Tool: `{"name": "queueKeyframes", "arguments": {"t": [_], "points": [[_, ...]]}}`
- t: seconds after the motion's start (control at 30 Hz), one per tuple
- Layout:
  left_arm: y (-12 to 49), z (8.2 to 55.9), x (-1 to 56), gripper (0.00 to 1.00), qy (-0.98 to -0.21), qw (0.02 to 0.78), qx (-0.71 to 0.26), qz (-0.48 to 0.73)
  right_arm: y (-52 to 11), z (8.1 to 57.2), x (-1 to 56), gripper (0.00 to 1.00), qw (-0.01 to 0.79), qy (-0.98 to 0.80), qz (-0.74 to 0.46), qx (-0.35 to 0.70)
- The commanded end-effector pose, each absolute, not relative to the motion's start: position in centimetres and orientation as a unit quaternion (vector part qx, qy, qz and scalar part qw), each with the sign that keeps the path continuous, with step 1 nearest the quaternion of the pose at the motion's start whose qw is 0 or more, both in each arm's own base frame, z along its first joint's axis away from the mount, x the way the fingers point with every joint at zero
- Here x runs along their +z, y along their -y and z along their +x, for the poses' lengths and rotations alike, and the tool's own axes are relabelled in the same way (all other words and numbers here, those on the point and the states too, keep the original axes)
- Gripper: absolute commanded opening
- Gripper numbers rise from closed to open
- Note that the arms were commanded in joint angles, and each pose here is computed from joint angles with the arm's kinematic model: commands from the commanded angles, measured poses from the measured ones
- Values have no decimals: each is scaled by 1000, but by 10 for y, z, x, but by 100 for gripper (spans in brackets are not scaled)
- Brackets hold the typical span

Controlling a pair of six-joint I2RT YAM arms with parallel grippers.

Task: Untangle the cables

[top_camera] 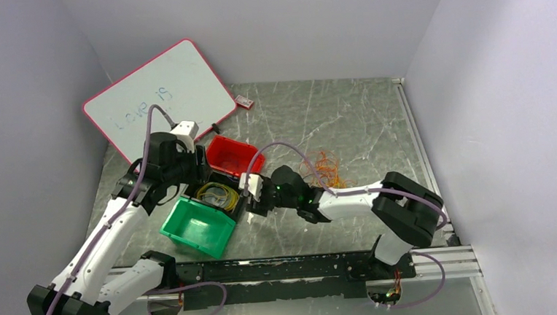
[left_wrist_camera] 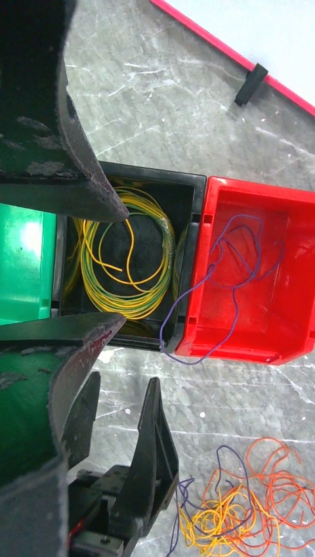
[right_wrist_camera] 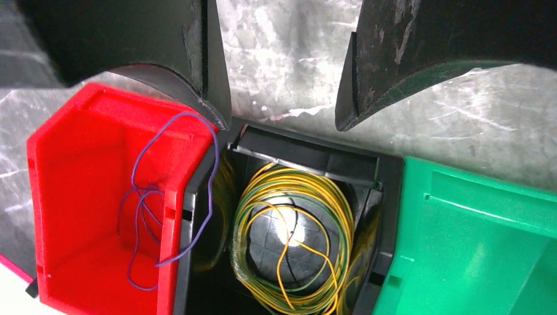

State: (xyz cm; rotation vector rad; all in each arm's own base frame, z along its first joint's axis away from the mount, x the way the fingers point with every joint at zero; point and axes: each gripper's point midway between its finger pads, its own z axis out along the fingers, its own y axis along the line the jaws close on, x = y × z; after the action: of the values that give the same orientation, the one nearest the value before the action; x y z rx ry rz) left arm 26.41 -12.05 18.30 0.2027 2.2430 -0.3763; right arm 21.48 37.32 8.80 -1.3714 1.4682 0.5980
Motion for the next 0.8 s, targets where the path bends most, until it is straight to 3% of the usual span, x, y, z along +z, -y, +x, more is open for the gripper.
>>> {"name": "queueKeyframes", "arguments": {"t": [0.0,0.77], "points": [[119,265,193,58,-883,436,-156,79,-389,230,105,62,527,-554,-598,240],[117,263,183,56,-886,431,-150,84,-371,258,80,52,452,-569,-649,226]]}}
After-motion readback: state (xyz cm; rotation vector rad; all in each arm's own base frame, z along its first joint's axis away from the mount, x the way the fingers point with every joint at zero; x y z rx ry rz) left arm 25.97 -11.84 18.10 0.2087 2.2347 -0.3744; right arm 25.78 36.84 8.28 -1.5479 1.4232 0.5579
